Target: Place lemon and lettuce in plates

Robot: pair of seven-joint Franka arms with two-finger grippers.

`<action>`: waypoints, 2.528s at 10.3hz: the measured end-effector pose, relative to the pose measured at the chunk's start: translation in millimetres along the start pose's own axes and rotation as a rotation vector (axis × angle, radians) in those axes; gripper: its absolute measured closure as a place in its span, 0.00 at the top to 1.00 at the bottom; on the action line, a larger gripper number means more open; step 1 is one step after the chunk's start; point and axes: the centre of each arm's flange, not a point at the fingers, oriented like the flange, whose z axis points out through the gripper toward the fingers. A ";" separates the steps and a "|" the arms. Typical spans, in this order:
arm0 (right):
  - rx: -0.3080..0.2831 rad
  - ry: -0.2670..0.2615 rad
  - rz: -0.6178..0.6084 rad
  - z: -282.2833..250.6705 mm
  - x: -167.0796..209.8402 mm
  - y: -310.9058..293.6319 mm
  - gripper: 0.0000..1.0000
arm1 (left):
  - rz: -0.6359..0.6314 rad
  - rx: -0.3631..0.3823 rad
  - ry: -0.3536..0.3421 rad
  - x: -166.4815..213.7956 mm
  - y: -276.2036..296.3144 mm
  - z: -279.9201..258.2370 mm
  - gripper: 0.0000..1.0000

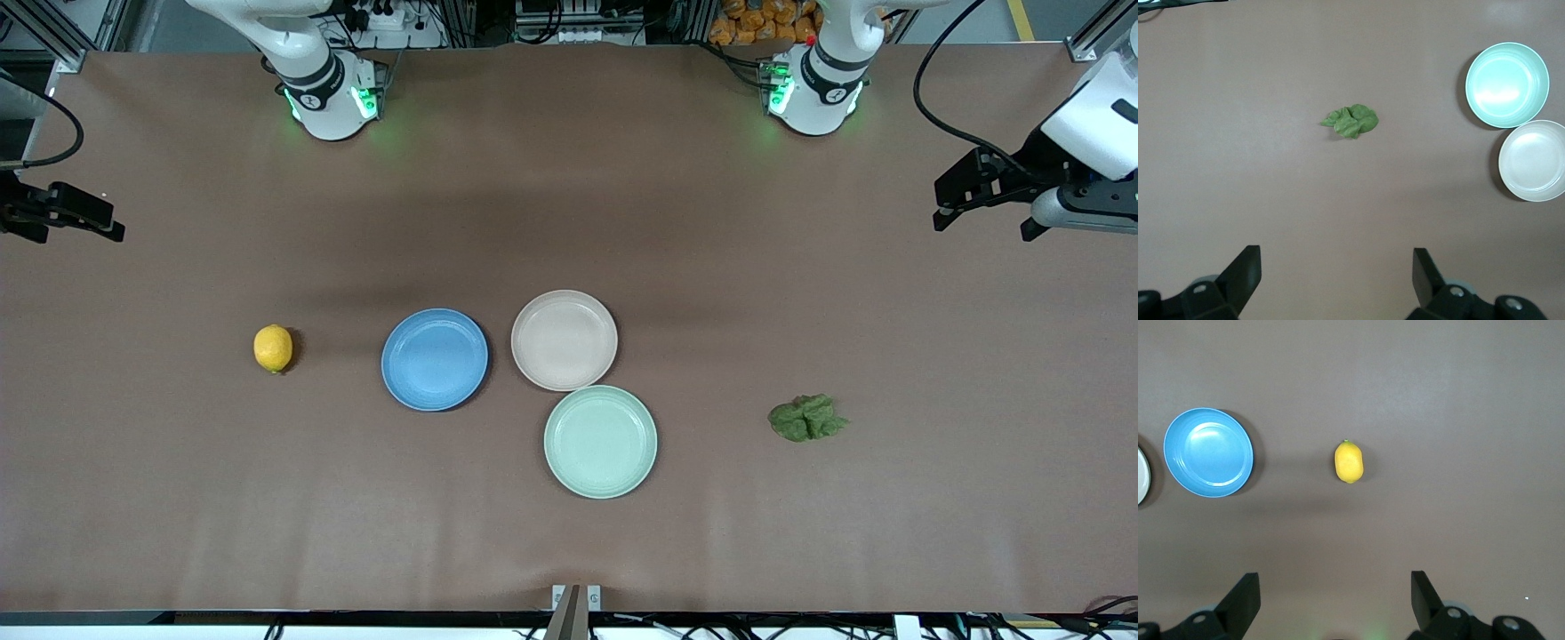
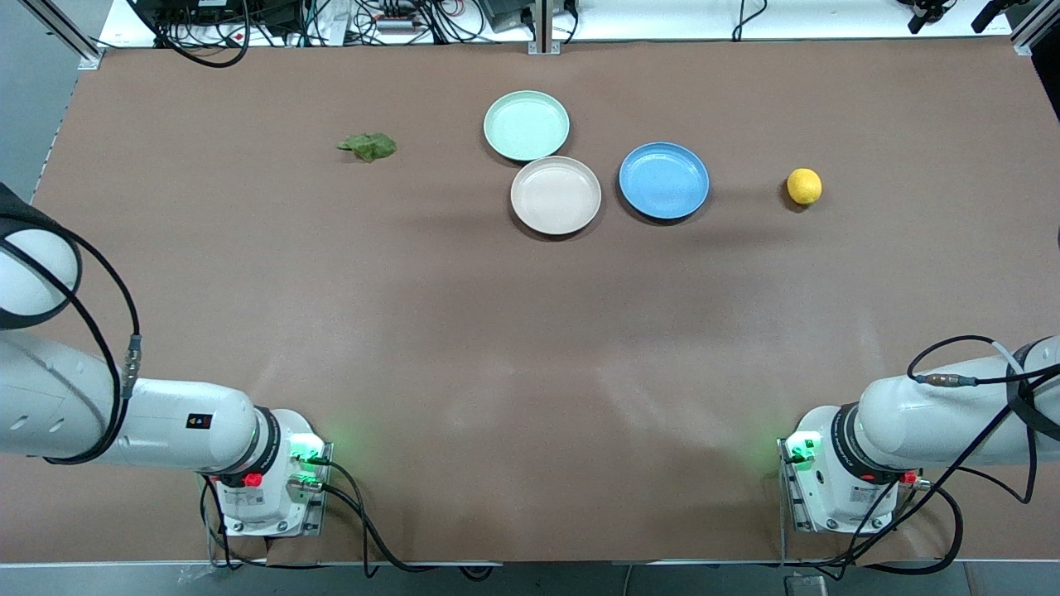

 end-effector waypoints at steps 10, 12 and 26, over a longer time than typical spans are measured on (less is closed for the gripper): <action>0.000 -0.002 0.001 0.7 0.3 -0.1 1.00 | -0.009 0.023 -0.057 35.2 -10.9 103.3 1.00; -0.003 -0.009 0.004 4.1 2.3 -1.9 1.00 | -0.033 0.037 -0.098 47.9 -13.2 159.3 1.00; -0.024 -0.125 -0.010 117.2 70.8 -8.9 1.00 | -0.159 0.040 -0.139 95.7 -20.3 463.8 1.00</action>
